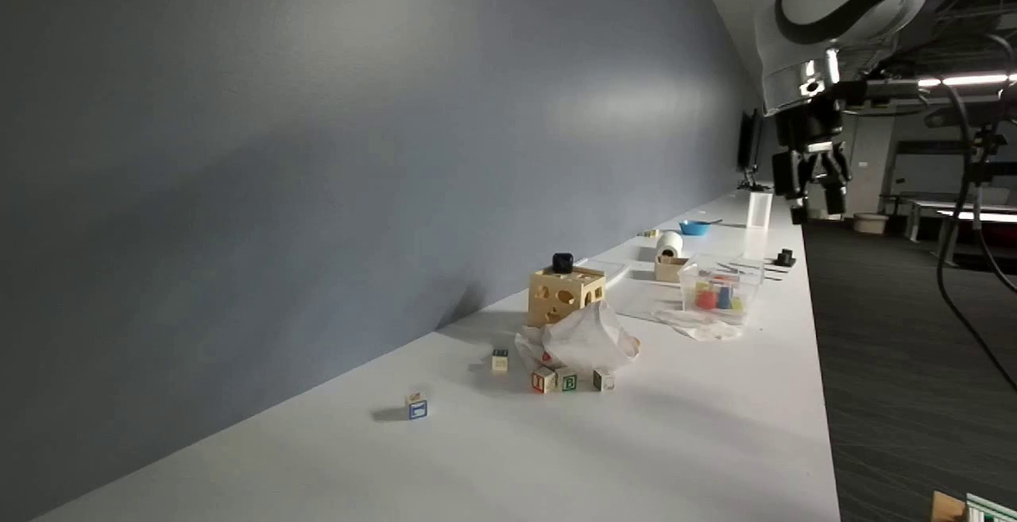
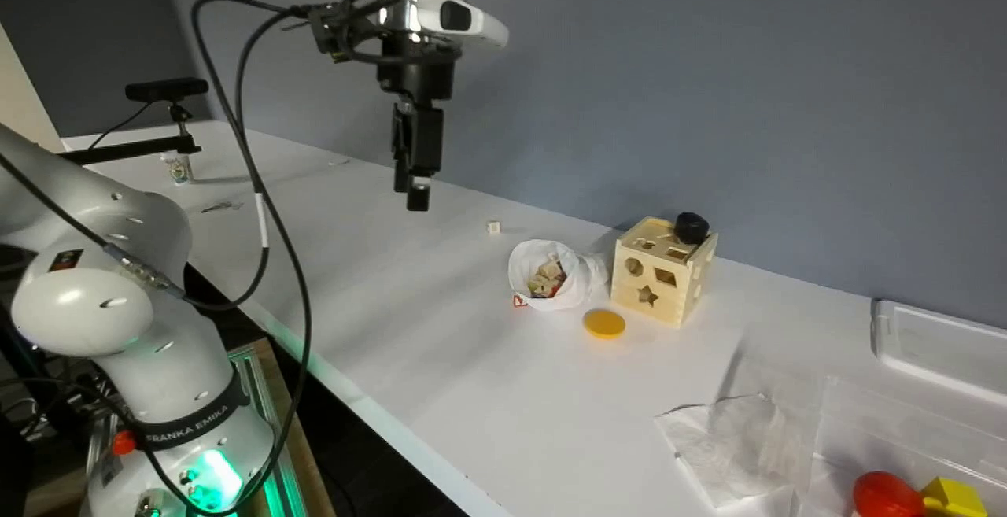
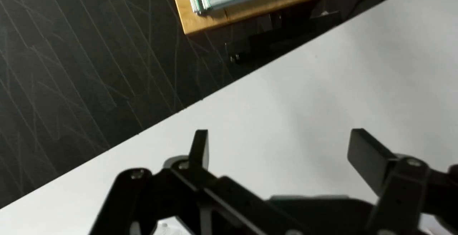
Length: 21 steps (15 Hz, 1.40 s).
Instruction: Put the block into the carrier bag
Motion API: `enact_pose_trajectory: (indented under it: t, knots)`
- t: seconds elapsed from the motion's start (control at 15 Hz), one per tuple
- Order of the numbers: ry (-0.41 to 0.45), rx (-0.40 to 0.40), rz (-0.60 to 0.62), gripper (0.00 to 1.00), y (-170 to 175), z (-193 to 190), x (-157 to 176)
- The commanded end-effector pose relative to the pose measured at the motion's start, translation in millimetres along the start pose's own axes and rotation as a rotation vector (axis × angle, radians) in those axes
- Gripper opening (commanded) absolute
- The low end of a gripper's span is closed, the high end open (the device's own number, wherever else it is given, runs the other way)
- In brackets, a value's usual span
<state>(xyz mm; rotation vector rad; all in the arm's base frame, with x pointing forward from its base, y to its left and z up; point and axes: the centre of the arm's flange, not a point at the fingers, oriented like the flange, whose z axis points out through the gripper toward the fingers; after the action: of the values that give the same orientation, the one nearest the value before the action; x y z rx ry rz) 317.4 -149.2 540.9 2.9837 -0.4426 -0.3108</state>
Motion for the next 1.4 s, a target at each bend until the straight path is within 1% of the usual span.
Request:
enact_pose_trajectory:
  t: [0.0,0.2,0.27,0.47,0.67,0.8,0.87,0.93,1.0,1.13,1.33]
  knots:
    - [0.046,0.037,0.048,1.00,-29.7,13.7,60.1]
    - [0.049,0.090,0.032,1.00,-73.0,18.4,89.7]
    - [0.054,0.097,0.008,1.00,-88.7,18.1,95.8]
    - [0.096,0.071,-0.033,1.00,-137.3,14.1,123.1]
    - [0.085,0.039,-0.032,1.00,-180.5,7.7,145.5]
    - [0.097,0.026,-0.035,1.00,-206.8,4.5,155.9]
    - [0.102,0.025,-0.058,1.00,-220.5,3.7,160.7]
    - [0.117,0.006,-0.146,1.00,-230.6,3.2,161.3]
    - [0.103,0.022,-0.086,1.00,-211.6,13.1,144.1]
    - [0.105,0.016,-0.123,1.00,-229.6,12.3,150.3]
    - [0.106,0.015,-0.132,1.00,-231.6,12.0,153.6]
